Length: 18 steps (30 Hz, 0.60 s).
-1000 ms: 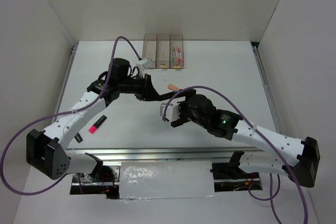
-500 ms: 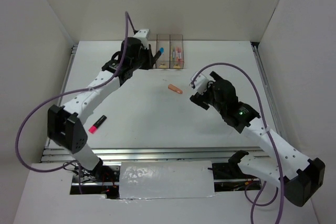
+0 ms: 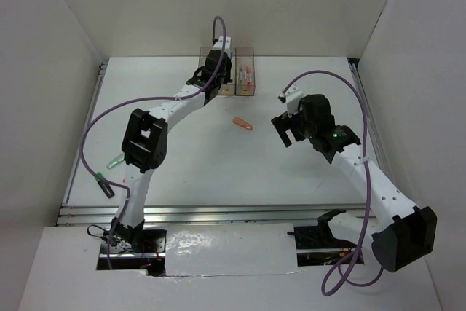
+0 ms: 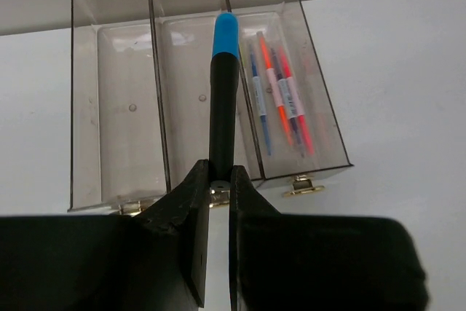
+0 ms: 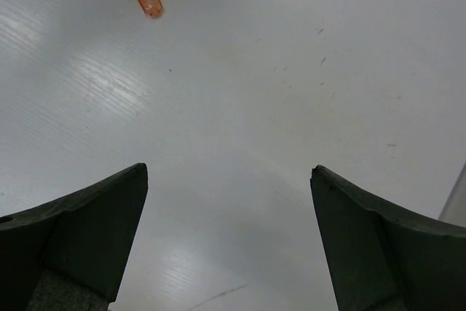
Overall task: Sort the stationery into containers
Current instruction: Place the stationery into the container
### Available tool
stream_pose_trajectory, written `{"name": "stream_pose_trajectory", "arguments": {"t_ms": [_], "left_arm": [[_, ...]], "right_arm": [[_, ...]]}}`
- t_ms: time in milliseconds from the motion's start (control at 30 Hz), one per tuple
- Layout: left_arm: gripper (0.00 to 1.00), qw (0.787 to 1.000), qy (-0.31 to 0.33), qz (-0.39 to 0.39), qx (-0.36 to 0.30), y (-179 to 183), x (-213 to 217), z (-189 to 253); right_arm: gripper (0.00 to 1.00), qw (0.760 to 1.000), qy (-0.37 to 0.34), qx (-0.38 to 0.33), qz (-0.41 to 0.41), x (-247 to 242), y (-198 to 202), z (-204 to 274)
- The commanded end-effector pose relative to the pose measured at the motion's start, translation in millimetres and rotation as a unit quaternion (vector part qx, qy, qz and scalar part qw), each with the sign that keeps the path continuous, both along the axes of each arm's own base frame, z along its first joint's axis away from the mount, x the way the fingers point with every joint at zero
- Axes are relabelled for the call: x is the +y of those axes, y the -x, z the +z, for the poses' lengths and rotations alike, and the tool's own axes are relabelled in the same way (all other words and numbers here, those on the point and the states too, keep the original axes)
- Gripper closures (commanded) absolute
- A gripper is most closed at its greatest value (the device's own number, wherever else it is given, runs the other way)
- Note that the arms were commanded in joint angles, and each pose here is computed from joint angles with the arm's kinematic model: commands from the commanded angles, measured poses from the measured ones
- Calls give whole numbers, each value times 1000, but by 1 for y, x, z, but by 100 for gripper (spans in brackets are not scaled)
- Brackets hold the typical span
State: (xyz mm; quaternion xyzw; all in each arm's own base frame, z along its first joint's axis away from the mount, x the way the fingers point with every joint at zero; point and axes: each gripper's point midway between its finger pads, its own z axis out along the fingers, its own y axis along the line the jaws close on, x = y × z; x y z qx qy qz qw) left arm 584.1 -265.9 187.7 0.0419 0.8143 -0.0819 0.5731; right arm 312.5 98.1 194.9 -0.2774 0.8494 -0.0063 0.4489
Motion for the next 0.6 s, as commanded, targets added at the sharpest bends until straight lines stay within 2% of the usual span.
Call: {"name": "stream_pose_trajectory", "arguments": {"t_ms": [0, 67, 133, 267, 367, 400, 467, 567], "left_arm": [[98, 996, 9, 33, -86, -35, 2, 44], [95, 996, 9, 39, -75, -45, 4, 27], [86, 996, 16, 36, -76, -52, 1, 22], [82, 996, 15, 42, -81, -61, 2, 14], [74, 996, 19, 43, -78, -65, 2, 9], [66, 996, 20, 42, -78, -66, 2, 8], [60, 995, 17, 44, -82, -66, 3, 10], [38, 994, 13, 46, -94, -67, 7, 22]], "right_arm": [[2, 999, -37, 4, -3, 7, -3, 13], [2, 999, -44, 11, 2, 10, -2, 10], [2, 999, -47, 16, 2, 10, -3, 7], [2, 999, -50, 19, -2, 9, -5, 7], [2, 998, -53, 21, -5, 9, -6, 8], [2, 998, -54, 21, -5, 9, -7, 9], [2, 998, -54, 24, -6, 9, -7, 8], [1, 998, -57, 21, -9, 9, -9, 13]]}}
